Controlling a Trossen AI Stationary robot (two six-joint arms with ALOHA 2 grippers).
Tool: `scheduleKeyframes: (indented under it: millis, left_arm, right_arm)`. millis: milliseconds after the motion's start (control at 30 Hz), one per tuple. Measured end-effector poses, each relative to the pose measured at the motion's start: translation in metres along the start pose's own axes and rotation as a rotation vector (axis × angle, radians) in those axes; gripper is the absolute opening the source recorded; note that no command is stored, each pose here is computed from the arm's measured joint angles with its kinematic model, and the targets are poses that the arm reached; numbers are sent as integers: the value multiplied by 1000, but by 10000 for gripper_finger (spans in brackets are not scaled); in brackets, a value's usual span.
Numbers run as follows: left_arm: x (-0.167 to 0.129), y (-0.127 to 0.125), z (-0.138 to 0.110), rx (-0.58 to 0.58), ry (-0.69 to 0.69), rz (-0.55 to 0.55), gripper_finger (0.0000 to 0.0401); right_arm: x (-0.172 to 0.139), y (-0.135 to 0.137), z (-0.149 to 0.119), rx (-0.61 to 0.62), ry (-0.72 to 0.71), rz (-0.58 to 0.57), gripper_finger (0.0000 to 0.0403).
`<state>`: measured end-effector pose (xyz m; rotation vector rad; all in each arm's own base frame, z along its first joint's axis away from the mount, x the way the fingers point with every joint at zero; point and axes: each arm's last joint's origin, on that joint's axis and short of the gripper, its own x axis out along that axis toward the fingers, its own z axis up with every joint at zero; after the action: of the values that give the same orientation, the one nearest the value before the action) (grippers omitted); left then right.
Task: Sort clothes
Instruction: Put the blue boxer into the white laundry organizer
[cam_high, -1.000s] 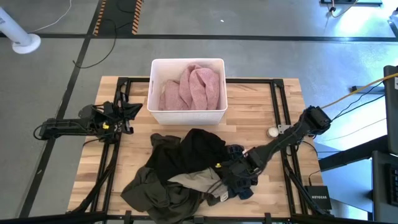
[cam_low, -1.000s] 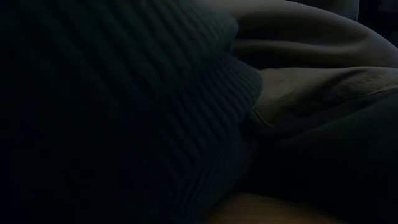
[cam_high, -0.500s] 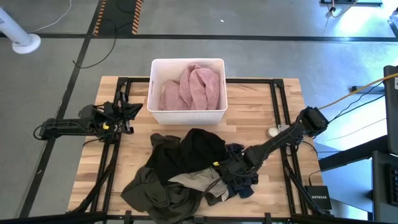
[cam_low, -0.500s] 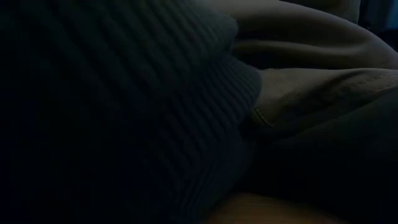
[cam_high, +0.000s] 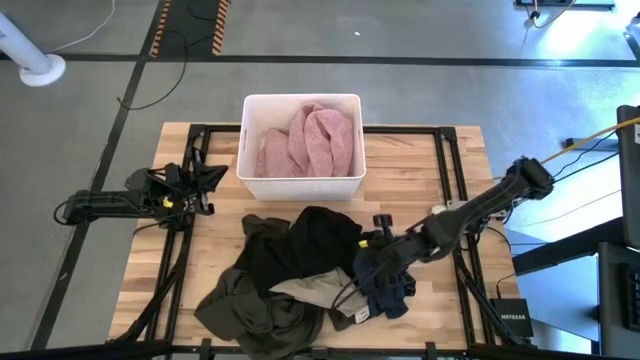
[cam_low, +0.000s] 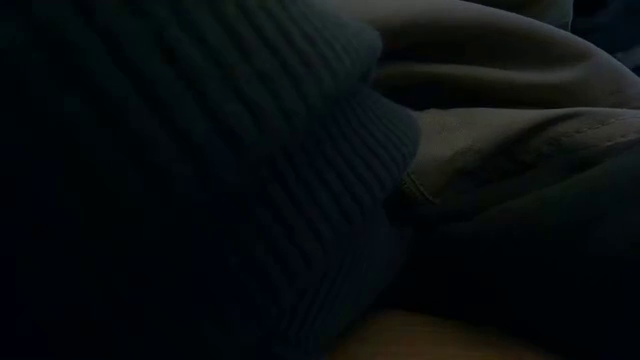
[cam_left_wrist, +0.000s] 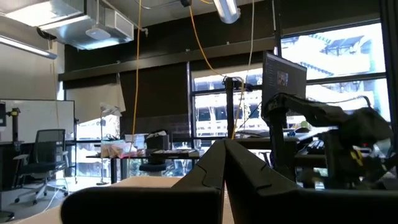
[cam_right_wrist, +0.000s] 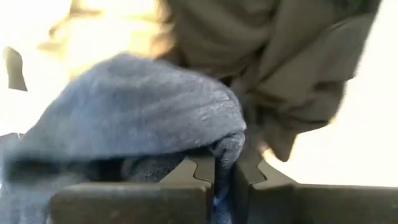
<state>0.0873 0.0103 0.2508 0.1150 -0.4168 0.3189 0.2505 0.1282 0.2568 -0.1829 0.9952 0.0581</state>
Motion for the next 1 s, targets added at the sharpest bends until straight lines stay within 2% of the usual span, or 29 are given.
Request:
scheduleKeyframes:
  millis: [367, 633, 1000]
  left_arm:
    - [0, 0, 0, 3, 0, 0, 0]
    - [0, 0, 0, 10, 2, 0, 0]
    - [0, 0, 0, 18, 1, 0, 0]
  right_arm:
    - [-56, -28, 6, 90, -267, -73, 18]
    - [-80, -60, 14, 120, -447, -165, 18]
    - [-117, -112, 45, 96, -717, -378, 18]
